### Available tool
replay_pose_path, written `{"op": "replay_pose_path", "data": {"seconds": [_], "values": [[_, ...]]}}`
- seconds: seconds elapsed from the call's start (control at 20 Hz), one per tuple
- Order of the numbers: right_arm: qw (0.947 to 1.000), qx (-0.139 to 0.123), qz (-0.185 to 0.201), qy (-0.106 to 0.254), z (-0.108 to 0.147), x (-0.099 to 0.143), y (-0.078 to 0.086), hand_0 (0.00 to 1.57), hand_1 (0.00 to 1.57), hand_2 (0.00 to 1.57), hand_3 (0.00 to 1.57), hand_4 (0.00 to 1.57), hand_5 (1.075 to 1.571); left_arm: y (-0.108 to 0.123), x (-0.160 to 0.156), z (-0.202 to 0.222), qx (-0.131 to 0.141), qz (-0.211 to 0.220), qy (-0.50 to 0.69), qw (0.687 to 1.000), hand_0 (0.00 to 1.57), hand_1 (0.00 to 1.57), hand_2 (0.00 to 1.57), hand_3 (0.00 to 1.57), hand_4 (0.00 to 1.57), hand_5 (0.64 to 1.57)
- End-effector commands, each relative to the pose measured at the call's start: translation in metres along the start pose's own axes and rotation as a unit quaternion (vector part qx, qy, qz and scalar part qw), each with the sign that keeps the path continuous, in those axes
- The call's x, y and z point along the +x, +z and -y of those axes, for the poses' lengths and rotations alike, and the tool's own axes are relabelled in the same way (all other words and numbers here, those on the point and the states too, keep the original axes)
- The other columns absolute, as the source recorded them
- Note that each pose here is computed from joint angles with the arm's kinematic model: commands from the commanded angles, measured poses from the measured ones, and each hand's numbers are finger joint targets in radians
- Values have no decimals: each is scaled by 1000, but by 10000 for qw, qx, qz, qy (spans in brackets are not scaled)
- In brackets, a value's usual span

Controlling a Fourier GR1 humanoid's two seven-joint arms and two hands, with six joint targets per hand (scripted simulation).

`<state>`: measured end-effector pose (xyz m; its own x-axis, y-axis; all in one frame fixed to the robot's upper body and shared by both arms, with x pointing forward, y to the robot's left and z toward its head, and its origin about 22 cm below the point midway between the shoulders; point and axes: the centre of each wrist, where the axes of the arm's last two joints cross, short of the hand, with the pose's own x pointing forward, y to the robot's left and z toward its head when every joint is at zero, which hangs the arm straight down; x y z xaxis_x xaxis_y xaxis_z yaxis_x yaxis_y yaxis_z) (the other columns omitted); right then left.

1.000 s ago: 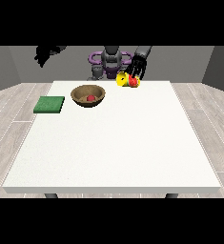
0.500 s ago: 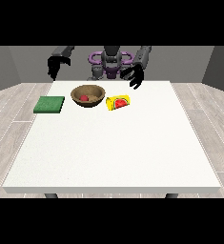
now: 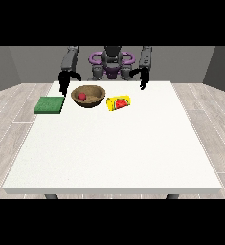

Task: Pick the cup and pour the ball into the bowl, then pick the bowl and place it on the pad

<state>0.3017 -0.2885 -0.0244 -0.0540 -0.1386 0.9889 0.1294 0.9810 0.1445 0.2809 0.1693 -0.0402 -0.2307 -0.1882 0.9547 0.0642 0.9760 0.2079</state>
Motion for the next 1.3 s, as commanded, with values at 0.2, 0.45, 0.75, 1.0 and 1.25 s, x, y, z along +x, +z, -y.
{"op": "replay_pose_path", "data": {"seconds": [0.2,0.45,0.75,1.0,1.25], "values": [[9996,-96,-275,-24,19,-43,8,0,0,0,0,409,1570,-8,14,-28,-87,17,114,9999,0,0,0,0,943,1435],[9996,-183,-212,42,28,-70,16,0,0,0,0,338,1571,-5,29,-1,-60,346,39,9994,0,0,0,0,952,1434],[9992,-289,-282,30,34,-85,21,0,0,0,0,353,1571,0,41,-17,-272,332,5,9991,0,0,0,0,955,1426],[9981,-395,-457,-145,-4,-96,20,0,0,0,0,480,1568,8,25,-25,-211,208,73,9995,0,0,0,0,951,1422],[9879,-982,-970,-700,9,-115,44,972,972,573,0,651,1521,-8,55,-11,-222,594,6,9980,0,0,0,0,944,1424]]}}
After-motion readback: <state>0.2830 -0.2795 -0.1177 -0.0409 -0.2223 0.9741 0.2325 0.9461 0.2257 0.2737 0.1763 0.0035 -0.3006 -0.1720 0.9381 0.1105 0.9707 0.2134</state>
